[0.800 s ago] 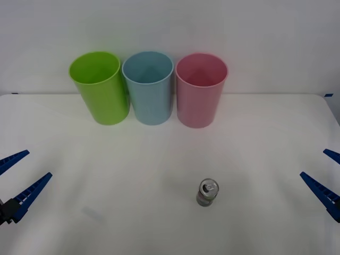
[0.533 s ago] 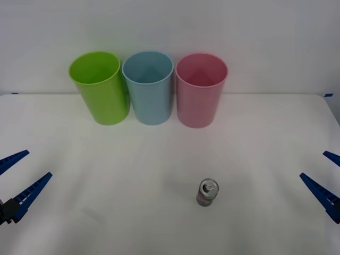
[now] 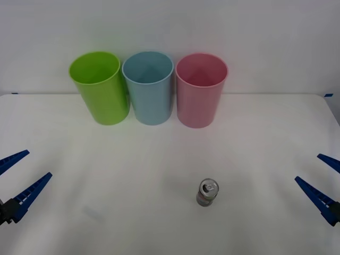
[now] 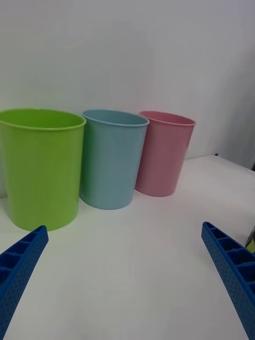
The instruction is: Grasp the object on the table and drop it into the matching bin: aluminum can to the light blue bin, PET bottle to the pink bin.
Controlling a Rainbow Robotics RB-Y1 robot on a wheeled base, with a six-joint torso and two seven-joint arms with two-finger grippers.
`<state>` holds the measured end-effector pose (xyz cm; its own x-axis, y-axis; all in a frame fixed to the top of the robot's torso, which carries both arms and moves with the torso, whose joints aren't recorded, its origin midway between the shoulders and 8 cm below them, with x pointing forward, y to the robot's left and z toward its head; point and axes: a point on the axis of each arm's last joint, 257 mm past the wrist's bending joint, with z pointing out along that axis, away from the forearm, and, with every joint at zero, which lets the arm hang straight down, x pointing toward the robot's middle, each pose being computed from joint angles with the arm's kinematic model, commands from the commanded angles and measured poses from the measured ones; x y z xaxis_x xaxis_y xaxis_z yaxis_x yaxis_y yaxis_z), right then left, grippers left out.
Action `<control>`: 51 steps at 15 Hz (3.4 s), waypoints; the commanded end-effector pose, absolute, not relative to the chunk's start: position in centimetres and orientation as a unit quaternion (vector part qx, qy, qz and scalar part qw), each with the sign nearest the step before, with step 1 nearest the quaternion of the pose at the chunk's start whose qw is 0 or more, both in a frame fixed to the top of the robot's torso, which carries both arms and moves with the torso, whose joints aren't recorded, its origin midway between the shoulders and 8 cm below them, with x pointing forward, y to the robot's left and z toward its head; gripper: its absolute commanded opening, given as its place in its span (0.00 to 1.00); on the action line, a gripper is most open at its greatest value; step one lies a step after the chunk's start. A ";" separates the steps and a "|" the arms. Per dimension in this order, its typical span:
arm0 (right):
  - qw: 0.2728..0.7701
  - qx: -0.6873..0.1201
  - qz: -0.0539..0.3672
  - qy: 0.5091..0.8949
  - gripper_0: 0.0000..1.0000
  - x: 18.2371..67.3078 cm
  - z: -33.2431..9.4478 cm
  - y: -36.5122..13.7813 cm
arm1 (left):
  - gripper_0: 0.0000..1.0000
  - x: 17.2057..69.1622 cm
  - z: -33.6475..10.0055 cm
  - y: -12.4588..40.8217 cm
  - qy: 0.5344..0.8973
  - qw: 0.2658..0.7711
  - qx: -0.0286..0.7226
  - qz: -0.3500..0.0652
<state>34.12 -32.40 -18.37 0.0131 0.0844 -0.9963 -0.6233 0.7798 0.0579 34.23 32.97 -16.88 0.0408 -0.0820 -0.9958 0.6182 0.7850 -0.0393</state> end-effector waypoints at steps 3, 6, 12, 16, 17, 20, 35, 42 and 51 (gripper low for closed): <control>0.664 -0.245 0.274 0.651 1.00 34.1 -20.5 -31.1 | 1.00 34.2 -16.9 33.0 0.645 0.691 0.208 -0.253; 0.672 -0.296 0.245 0.632 1.00 34.4 -21.6 -30.2 | 1.00 34.2 -16.9 33.0 0.645 0.691 0.208 -0.253; 0.655 -0.351 0.247 0.622 1.00 34.4 -24.2 -27.7 | 1.00 34.2 -16.9 33.0 0.645 0.691 0.208 -0.253; 0.633 -0.370 0.263 0.628 1.00 34.1 -26.2 -26.2 | 1.00 34.2 -16.9 33.0 0.645 0.691 0.208 -0.253; 0.628 -0.372 0.266 0.629 1.00 34.1 -26.7 -25.7 | 1.00 34.2 -16.9 33.0 0.645 0.691 0.208 -0.253; 0.616 -0.379 0.281 0.630 1.00 34.3 -27.9 -24.3 | 1.00 34.2 -16.9 33.0 0.645 0.691 0.208 -0.253; 0.581 -0.388 0.310 0.645 1.00 35.7 -32.6 -16.4 | 1.00 34.2 -16.9 33.0 0.645 0.691 0.208 -0.253; 0.590 -0.387 0.301 0.641 1.00 36.8 -33.3 -12.8 | 1.00 34.2 -16.9 33.0 0.645 0.691 0.208 -0.253; 0.597 -0.386 0.295 0.638 1.00 37.7 -33.7 -8.9 | 1.00 34.2 -16.9 33.0 0.645 0.691 0.208 -0.253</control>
